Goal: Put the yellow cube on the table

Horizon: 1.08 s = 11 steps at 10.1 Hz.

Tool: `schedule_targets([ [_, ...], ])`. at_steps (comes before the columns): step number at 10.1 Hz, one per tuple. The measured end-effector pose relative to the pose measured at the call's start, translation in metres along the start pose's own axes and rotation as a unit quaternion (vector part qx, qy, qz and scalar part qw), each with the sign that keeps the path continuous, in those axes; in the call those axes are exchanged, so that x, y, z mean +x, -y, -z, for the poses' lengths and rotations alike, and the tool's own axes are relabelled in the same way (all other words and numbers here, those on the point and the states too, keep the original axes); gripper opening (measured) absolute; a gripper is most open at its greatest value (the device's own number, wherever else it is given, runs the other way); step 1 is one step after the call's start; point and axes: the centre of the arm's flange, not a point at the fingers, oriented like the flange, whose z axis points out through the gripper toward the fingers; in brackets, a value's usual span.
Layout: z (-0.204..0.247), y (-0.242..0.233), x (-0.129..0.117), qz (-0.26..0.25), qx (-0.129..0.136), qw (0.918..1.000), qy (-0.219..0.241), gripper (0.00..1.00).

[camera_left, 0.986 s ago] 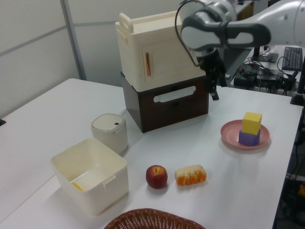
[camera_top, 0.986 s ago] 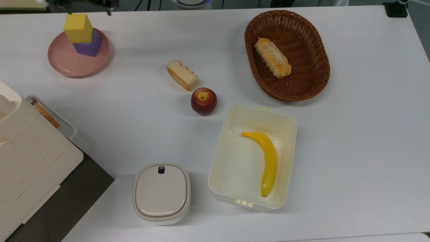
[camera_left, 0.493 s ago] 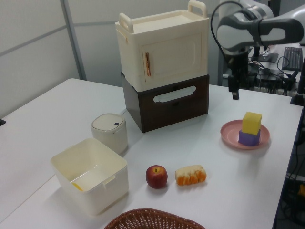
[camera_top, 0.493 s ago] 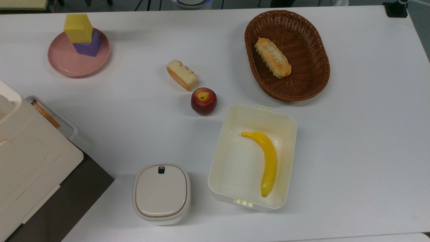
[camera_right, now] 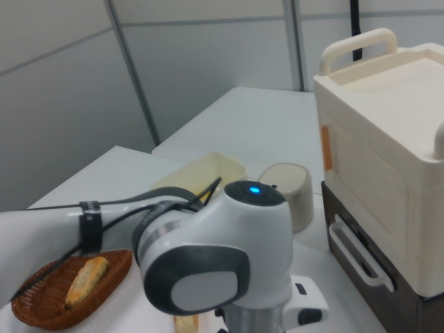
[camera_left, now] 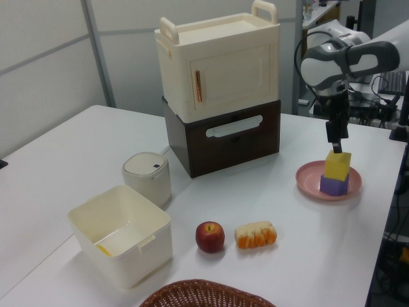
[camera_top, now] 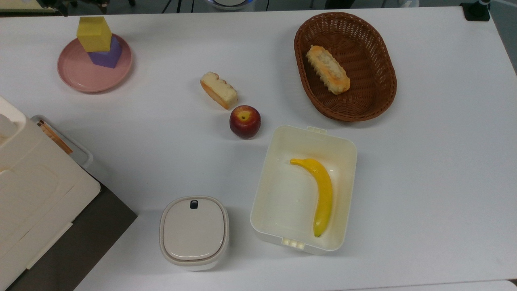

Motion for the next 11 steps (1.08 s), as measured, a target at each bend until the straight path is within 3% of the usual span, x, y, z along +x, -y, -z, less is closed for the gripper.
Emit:
schedule_targets([
  [4,-0.039,-0.006,0.026,0.01,0.003,0.9998,0.02,1.0],
  [5,-0.043,-0.005,0.029,0.013,0.004,0.9997,0.023,0.89],
  [7,-0.038,-0.005,0.031,0.018,0.0,0.9997,0.019,0.56],
  [11,0.037,0.031,0.059,0.046,-0.015,0.9988,-0.011,0.53],
])
